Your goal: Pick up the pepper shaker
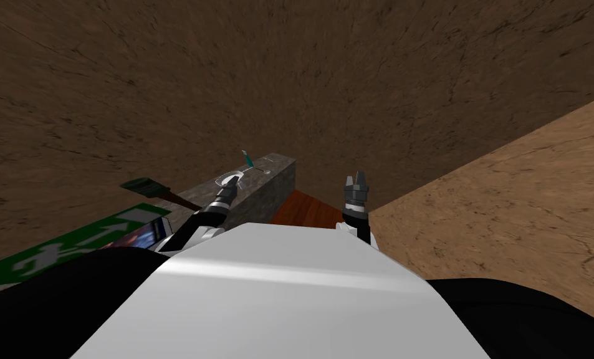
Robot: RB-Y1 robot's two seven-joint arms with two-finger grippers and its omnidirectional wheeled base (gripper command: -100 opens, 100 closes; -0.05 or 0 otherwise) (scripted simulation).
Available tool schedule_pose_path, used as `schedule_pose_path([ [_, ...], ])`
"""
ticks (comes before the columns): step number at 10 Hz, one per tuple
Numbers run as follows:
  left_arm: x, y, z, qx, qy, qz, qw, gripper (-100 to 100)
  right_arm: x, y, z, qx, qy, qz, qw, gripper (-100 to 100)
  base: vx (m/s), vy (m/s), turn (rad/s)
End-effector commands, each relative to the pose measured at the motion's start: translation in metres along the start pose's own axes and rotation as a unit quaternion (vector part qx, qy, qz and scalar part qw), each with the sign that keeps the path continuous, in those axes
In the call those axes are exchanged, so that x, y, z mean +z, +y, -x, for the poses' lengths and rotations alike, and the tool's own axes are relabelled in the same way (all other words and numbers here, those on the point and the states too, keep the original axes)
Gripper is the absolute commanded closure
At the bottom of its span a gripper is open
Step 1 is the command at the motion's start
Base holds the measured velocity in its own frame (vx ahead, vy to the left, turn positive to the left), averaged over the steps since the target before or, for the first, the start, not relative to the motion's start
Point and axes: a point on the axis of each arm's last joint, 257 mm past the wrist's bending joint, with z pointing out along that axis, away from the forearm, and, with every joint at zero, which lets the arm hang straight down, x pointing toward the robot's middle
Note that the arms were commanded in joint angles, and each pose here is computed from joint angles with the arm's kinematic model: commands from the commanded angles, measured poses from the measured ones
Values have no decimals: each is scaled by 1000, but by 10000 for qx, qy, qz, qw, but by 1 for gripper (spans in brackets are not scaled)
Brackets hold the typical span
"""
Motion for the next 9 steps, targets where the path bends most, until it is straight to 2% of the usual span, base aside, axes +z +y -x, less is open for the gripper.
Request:
schedule_pose_path([
  [1,-2,14,-1,70,72,222,9997,-100,0,0,0,0,0,0,10000,0,9,7,-80],
  [2,-6,28,0,196,145,469,9986,-100,0,0,0,0,0,0,10000,0,14,16,-158],
  [3,-7,32,-2,195,178,557,9981,-100,0,0,0,0,0,0,10000,0,14,17,-91],
  [6,-19,61,0,467,345,1075,9925,-100,0,0,0,-1,0,-1,10000,0,20,27,-173],
  [8,-21,70,-3,464,414,1251,9902,-100,0,0,0,-1,0,-1,10000,0,8,23,-42],
  [9,-28,83,-1,607,490,1479,9859,-100,0,0,0,-1,0,-1,10000,0,14,31,-239],
])
